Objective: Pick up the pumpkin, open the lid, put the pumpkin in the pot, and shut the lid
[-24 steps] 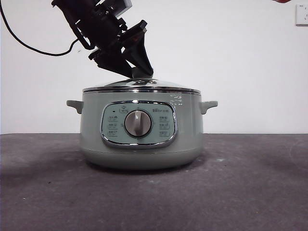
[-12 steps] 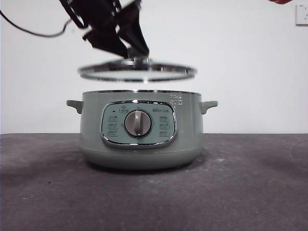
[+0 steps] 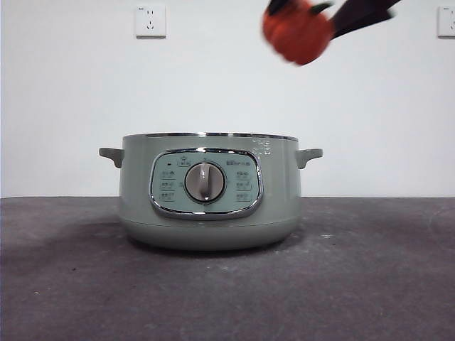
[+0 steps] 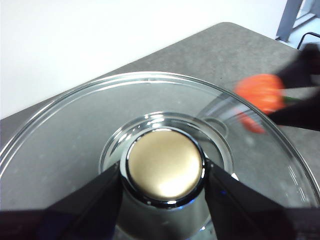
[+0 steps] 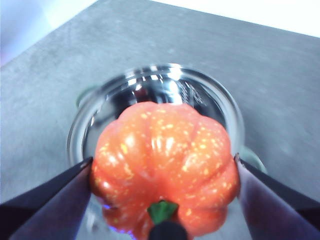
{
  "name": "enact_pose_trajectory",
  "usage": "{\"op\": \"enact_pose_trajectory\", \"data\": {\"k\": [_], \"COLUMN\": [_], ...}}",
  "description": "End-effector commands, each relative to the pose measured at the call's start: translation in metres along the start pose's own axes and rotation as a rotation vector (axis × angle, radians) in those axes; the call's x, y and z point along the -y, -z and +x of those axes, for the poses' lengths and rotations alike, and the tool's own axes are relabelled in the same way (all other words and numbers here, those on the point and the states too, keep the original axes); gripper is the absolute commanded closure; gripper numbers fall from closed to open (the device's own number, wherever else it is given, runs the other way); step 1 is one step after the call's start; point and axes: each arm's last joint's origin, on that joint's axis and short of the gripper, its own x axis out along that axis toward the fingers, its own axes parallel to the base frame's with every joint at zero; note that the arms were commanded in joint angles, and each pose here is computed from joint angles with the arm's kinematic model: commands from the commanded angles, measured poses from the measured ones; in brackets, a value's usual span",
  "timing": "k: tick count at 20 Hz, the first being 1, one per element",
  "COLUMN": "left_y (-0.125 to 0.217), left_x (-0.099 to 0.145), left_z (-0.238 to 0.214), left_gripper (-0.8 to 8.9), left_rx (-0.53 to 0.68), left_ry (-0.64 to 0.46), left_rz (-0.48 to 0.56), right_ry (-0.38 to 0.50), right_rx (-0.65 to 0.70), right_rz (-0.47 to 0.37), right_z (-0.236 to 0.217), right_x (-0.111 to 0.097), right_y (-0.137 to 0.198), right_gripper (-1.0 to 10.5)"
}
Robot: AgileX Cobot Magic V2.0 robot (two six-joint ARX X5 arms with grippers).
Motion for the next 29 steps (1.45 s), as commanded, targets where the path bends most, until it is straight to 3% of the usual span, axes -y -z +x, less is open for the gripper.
{"op": "enact_pose_trajectory", "data": {"k": [1, 5, 9, 15, 19, 20, 21, 23, 25, 27, 29], "left_y": [-0.002, 0.006, 0.01, 0.012, 0.012, 0.012, 0.012, 0.012, 0.012, 0.012, 0.012], "left_x": [0.006, 0.015, 0.019, 0.019, 0.019, 0.019, 0.019, 0.019, 0.019, 0.019, 0.019], "left_z": [-0.033, -0.07, -0.082, -0.083, -0.083, -0.083, -0.083, -0.083, -0.083, -0.083, -0.08], "left_gripper": [8.22, 8.22, 8.22, 8.22, 8.22, 8.22, 8.22, 8.22, 8.22, 8.22, 8.22], "left_rx": [0.074, 0.109, 0.114, 0.099, 0.097, 0.098, 0.098, 0.098, 0.098, 0.097, 0.089], "left_ry": [-0.021, -0.024, -0.023, -0.019, -0.018, -0.011, -0.011, -0.011, -0.011, -0.011, -0.01], "left_rz": [0.009, -0.015, -0.027, -0.029, -0.03, -0.029, -0.029, -0.029, -0.029, -0.029, -0.031], "right_ry": [-0.03, -0.054, -0.078, -0.049, -0.036, -0.039, -0.04, -0.039, -0.037, -0.035, -0.03], "right_rx": [-0.038, -0.108, -0.187, -0.318, -0.369, -0.391, -0.417, -0.432, -0.428, -0.406, -0.349], "right_rz": [0.004, -0.018, -0.066, -0.179, -0.183, -0.182, -0.179, -0.177, -0.173, -0.173, -0.173], "right_z": [0.036, 0.098, 0.147, 0.187, 0.198, 0.199, 0.2, 0.2, 0.2, 0.199, 0.187], "right_x": [0.003, 0.003, -0.003, -0.014, -0.014, -0.015, -0.015, -0.015, -0.016, -0.016, -0.018], "right_y": [-0.011, -0.023, -0.012, 0.022, 0.033, 0.037, 0.04, 0.042, 0.041, 0.035, 0.018], "right_gripper": [9.6, 9.6, 9.6, 9.6, 9.6, 9.3, 8.2, 5.1, 4.6, 3.4, 3.4]}}
